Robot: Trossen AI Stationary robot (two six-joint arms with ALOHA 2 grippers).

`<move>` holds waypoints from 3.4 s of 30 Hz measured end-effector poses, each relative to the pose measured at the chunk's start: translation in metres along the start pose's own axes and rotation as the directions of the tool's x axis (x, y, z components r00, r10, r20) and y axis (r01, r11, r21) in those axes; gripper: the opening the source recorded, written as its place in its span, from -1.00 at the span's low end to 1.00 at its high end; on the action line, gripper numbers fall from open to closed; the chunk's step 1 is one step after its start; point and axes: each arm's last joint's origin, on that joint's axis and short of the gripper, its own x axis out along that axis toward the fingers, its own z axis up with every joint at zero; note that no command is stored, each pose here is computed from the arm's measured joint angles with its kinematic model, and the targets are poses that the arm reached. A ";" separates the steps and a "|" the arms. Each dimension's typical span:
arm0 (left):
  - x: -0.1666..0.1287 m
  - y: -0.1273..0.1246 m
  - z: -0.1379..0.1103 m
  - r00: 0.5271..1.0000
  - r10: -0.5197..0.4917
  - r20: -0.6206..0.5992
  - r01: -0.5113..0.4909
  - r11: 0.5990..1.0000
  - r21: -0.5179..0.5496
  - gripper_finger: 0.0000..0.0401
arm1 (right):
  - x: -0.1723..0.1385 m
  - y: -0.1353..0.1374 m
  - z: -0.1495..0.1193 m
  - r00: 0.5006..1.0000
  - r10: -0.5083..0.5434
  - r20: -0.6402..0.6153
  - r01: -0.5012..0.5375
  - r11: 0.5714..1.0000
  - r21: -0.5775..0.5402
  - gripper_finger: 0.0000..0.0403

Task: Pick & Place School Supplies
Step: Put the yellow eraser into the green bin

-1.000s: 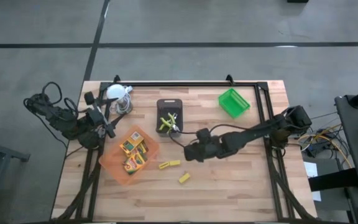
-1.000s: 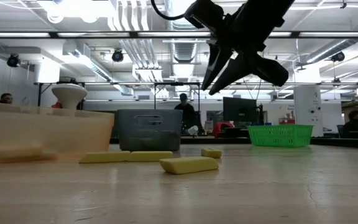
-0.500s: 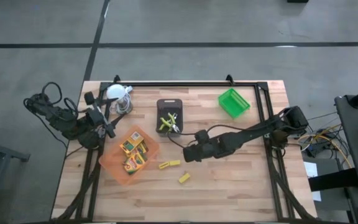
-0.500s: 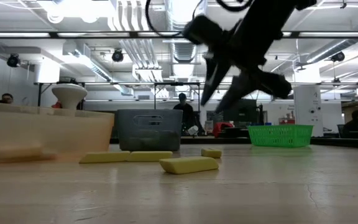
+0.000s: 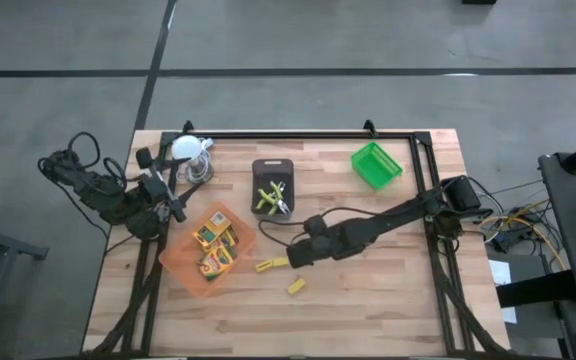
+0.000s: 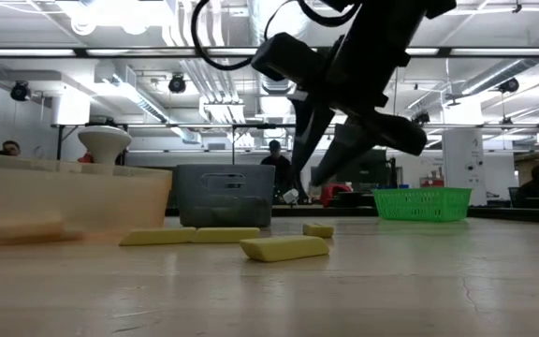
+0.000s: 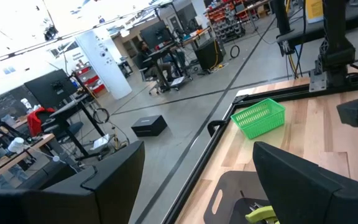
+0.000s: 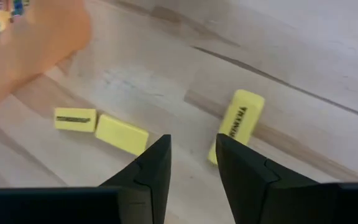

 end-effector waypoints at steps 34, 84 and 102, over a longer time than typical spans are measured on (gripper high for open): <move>0.000 0.000 0.000 1.000 0.000 0.000 0.000 1.000 0.000 0.52 | 0.010 -0.005 0.000 0.997 -0.080 -0.004 0.080 0.993 0.089 -0.03; 0.000 0.000 0.000 1.000 0.000 -0.001 0.000 1.000 0.001 0.52 | 0.039 -0.004 0.006 0.981 -0.179 -0.073 0.180 0.984 0.009 -0.34; 0.000 0.000 0.000 1.000 0.000 -0.001 0.000 1.000 0.001 0.52 | 0.027 0.011 0.016 0.994 -0.107 0.025 0.108 0.994 -0.035 -0.21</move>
